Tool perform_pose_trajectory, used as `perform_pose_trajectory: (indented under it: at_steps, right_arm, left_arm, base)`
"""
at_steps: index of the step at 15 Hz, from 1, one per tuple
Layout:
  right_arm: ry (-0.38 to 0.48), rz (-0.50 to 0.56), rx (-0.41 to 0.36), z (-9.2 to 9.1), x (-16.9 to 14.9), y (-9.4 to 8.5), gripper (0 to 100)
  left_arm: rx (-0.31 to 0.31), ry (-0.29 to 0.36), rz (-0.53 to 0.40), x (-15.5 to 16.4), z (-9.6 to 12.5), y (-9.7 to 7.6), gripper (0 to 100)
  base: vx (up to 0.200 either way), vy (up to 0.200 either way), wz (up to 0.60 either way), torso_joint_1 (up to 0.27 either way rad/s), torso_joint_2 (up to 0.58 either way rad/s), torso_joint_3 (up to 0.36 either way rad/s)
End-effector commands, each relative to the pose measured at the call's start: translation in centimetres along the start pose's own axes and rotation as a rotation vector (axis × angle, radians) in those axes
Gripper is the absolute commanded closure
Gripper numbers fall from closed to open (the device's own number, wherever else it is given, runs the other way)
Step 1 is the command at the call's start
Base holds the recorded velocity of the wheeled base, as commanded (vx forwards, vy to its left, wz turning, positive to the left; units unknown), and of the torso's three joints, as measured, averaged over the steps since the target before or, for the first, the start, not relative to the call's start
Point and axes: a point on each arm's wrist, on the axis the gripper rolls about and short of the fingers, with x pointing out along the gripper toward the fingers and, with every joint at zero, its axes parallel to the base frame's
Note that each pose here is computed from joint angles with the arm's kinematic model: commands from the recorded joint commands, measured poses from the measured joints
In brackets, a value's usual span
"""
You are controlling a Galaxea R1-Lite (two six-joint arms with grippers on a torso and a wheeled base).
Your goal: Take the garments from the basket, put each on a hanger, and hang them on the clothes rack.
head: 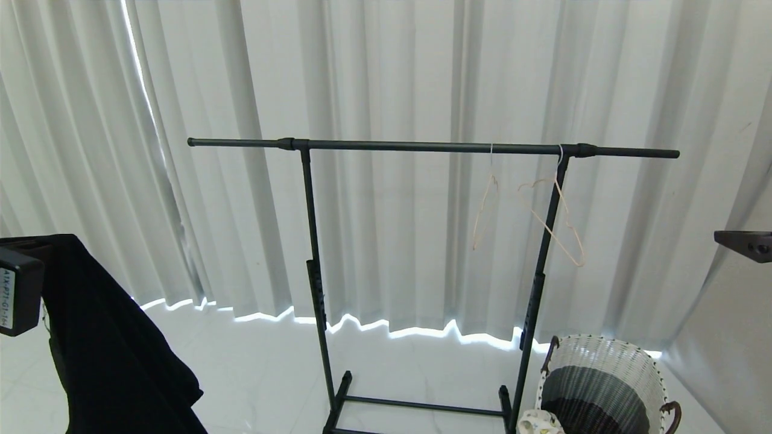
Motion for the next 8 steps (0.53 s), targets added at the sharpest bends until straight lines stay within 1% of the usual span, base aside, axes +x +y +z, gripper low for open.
perform_pose_trajectory:
  at_steps: [1, 4, 8]
  right_arm:
    - [0.01, 0.003, -0.001, -0.1, 0.2, 0.1, 0]
    - [0.037, 0.016, -0.005, -0.1, 1.3, 0.2, 0]
    - [0.023, 0.018, -0.004, 0.2, 2.2, 0.3, 0]
  left_arm:
    - [0.016, 0.003, -0.002, 0.2, 0.0, -0.1, 100]
    - [0.021, 0.011, -0.002, 0.7, 0.1, -0.1, 100]
    - [0.02, 0.005, -0.001, 0.7, 0.3, -0.1, 100]
  base:
    - [0.0, 0.0, 0.0, 0.129, -0.26, -0.149]
    - [0.0, 0.0, 0.0, 0.045, -0.09, -0.053]
    - [0.2, 0.0, 0.0, 0.001, -0.01, -0.002]
